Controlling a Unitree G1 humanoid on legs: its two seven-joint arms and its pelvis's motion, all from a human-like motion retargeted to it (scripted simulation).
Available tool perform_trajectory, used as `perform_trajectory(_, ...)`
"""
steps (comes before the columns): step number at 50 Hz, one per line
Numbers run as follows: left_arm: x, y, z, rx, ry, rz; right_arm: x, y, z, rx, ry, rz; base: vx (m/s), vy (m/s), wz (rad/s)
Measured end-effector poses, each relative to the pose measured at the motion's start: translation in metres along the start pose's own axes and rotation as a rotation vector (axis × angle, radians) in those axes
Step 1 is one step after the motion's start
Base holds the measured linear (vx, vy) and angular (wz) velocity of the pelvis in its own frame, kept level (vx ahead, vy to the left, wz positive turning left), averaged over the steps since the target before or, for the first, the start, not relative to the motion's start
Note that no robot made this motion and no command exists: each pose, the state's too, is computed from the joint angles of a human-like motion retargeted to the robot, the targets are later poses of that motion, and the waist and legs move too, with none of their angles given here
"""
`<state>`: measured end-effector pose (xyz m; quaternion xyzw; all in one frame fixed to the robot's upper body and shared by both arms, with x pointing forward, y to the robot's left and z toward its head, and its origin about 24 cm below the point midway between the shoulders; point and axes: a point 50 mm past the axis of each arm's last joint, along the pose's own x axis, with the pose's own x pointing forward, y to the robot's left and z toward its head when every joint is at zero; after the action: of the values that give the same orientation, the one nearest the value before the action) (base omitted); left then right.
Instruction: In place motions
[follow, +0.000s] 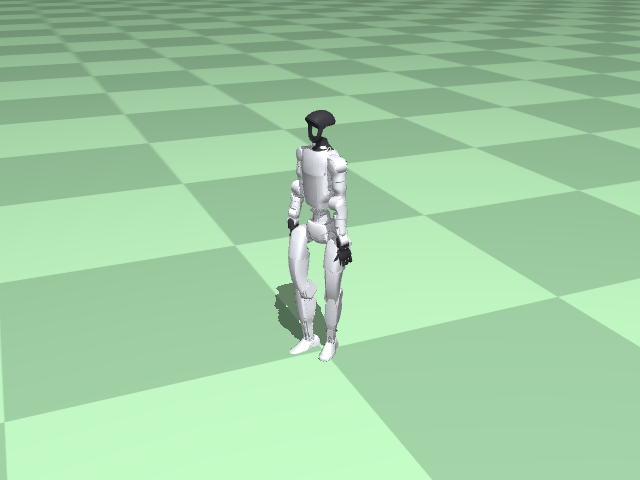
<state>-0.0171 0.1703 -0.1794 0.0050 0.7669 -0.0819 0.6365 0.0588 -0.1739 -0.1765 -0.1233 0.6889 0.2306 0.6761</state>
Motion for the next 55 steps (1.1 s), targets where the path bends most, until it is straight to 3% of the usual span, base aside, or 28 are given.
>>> perform_trajectory(14, -0.001, -0.006, 0.019, 0.099, -0.044, -0.012, -0.004, -0.012, -0.021, 0.094, 0.079, -0.038, 0.0, 0.0, -0.28)
perform_trajectory(55, 0.003, -0.009, -0.003, -0.019, -0.013, -0.029, 0.001, -0.001, -0.022, 0.037, 0.061, -0.023, -0.06, 0.07, 0.28)
